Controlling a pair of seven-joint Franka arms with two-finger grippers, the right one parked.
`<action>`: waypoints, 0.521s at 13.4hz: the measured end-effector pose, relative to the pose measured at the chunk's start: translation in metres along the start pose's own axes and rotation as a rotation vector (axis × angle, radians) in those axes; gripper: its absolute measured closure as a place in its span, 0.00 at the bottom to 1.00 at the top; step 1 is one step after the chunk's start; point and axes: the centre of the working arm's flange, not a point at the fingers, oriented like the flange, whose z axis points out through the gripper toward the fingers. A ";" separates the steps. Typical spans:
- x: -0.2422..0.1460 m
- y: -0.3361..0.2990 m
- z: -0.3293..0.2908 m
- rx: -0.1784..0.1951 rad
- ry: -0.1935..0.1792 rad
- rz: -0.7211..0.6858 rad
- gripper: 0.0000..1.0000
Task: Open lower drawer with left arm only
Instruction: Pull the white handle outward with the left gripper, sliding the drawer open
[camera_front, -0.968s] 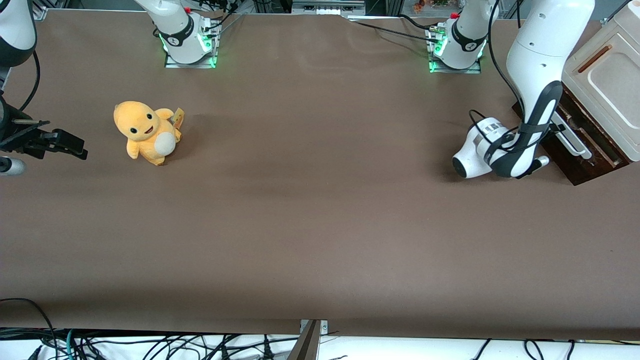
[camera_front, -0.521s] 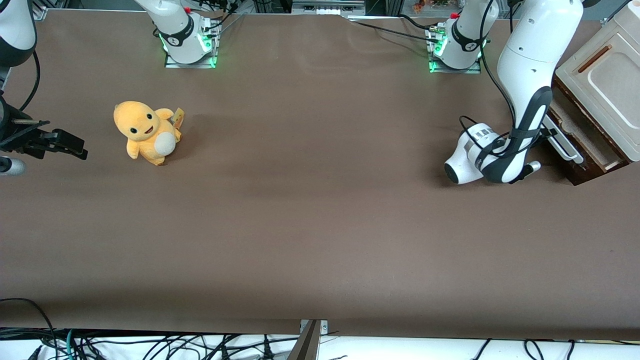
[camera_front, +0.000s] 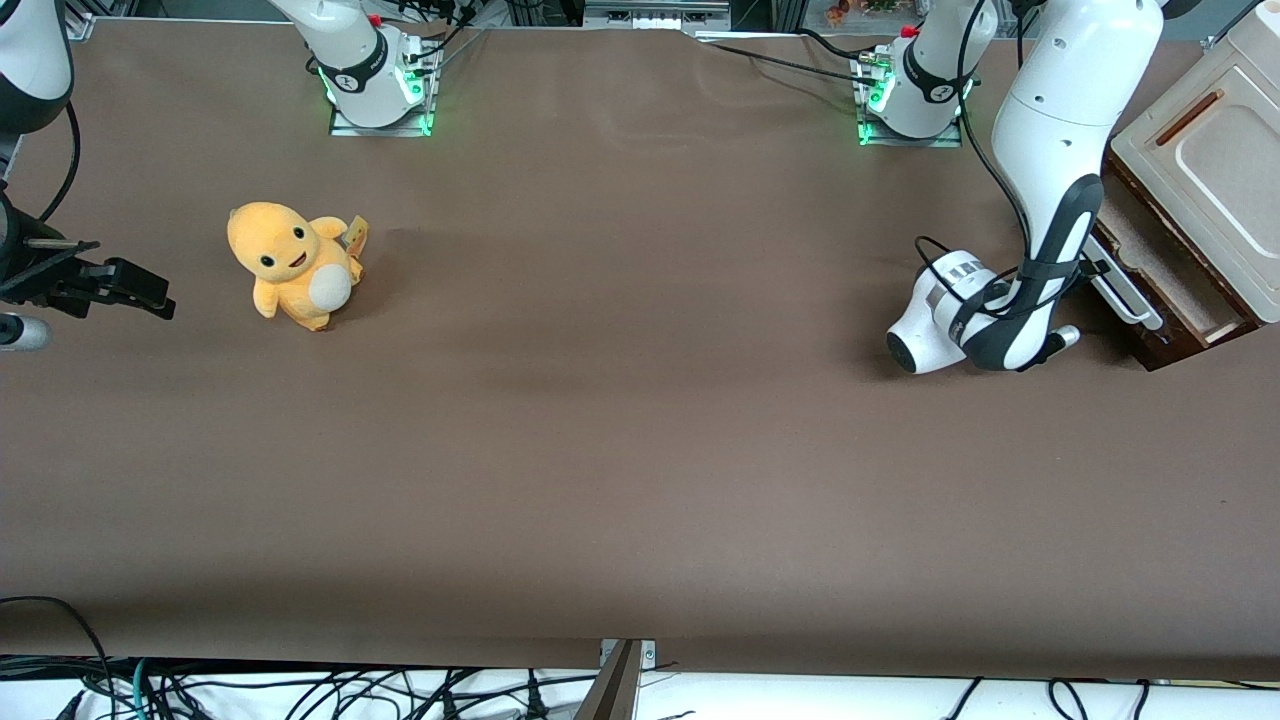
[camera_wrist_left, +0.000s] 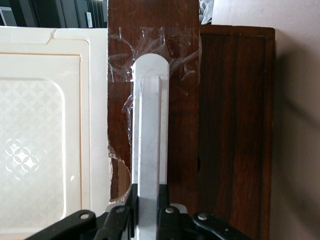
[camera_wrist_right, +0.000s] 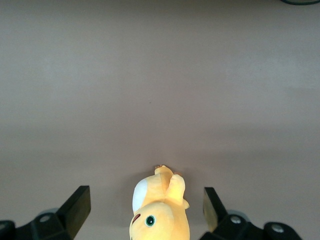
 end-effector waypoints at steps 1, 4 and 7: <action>0.001 -0.002 -0.006 -0.007 -0.002 0.000 0.82; -0.001 -0.005 -0.019 -0.019 0.001 0.001 0.82; -0.001 -0.004 -0.019 -0.019 0.001 0.002 0.82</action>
